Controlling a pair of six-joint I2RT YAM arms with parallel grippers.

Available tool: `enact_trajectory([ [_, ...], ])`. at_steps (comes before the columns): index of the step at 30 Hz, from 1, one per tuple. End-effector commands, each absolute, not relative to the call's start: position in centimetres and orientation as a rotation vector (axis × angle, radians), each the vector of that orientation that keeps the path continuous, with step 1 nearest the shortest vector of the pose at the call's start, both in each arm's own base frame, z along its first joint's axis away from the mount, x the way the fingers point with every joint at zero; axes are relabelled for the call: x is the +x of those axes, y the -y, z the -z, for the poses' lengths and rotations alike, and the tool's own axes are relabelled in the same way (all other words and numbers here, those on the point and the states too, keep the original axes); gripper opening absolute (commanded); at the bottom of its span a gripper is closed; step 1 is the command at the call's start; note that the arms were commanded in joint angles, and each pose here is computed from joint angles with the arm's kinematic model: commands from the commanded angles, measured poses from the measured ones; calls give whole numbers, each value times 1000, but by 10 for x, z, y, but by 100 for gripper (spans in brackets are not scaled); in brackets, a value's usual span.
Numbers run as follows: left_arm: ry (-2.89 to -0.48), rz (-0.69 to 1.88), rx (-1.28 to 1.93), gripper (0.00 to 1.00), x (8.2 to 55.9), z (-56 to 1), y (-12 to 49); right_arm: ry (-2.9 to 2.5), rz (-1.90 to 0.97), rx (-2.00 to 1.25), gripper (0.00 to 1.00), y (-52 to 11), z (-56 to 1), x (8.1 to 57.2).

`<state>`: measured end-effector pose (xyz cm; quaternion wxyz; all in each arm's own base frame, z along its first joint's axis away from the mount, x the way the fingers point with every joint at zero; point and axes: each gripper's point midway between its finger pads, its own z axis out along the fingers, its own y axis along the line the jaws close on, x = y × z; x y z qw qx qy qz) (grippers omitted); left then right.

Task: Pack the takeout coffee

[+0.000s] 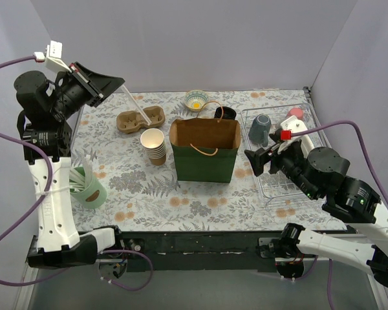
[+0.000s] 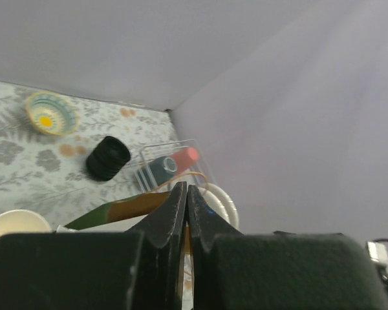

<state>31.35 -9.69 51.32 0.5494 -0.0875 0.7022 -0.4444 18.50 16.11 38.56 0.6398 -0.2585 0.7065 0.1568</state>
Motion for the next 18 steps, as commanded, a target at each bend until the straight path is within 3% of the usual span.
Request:
enact_trajectory([
  [1,-1596,1249,-80,0,279,-527,125,-1587,-372,-530,90,-156,-401,186],
  [10,-1540,1364,-68,0,284,-514,146,-1582,-368,-546,90,-156,-405,185],
  [18,-1621,1397,10,0,302,-483,218,-1590,-381,-518,89,-147,-405,181],
])
